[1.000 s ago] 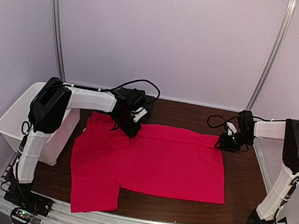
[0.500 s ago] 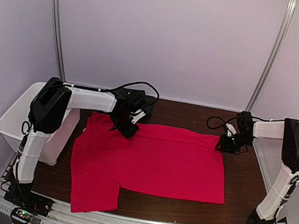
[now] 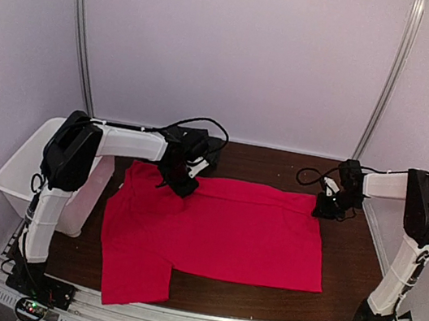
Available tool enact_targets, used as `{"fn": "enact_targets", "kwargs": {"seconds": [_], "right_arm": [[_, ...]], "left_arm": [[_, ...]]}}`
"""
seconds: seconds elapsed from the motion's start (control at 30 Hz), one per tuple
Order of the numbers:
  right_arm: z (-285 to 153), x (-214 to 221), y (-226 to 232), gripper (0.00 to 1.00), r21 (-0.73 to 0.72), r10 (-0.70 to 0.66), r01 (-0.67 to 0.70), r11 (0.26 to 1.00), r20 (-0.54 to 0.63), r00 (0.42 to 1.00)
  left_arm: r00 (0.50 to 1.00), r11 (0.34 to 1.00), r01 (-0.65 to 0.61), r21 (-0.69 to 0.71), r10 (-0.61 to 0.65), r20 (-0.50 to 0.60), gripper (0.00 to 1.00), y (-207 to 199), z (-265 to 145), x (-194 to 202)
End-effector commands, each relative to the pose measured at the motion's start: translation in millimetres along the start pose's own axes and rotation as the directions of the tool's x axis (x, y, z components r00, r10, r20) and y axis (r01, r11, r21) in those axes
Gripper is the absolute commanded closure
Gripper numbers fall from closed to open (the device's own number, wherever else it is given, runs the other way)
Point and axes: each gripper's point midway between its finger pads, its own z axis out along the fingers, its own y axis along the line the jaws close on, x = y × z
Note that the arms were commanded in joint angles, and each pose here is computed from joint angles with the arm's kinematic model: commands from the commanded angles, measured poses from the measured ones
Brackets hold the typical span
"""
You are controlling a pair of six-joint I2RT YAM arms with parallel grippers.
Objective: Fold and stack the mixed laundry pile
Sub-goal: Adjust the 1/3-folded T-shirt at the center of the board.
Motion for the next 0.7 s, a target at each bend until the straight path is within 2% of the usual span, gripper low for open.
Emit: {"fn": "enact_targets", "kwargs": {"seconds": [0.0, 0.13, 0.43, 0.63, 0.67], "right_arm": [[-13.2, -11.3, -1.0, 0.93, 0.033, -0.007, 0.006, 0.999, 0.019, 1.0], [-21.6, -14.5, -0.7, 1.0, 0.045, -0.011, 0.01, 0.999, 0.032, 0.999], [-37.0, -11.8, -5.2, 1.0, 0.09, -0.016, 0.012, 0.996, 0.045, 0.999], [-19.5, 1.5, -10.0, 1.0, 0.089, -0.007, 0.007, 0.996, 0.001, 1.0], [-17.0, 3.4, -10.7, 1.0, 0.089, -0.006, 0.006, 0.996, -0.004, 1.0]], "left_arm": [[1.0, 1.0, -0.014, -0.026, 0.015, 0.02, 1.0, 4.6, -14.4, -6.4], [0.999, 0.999, -0.021, -0.024, 0.022, 0.024, 1.0, 5.7, -24.7, -6.5], [0.999, 0.999, -0.038, -0.035, 0.039, 0.016, 1.0, 9.5, -40.7, 4.5], [0.999, 0.999, -0.046, -0.002, 0.046, -0.021, 1.0, 1.8, -24.2, 15.4], [0.999, 0.999, -0.047, 0.003, 0.047, -0.025, 0.97, 0.2, -21.2, 16.7]]}}
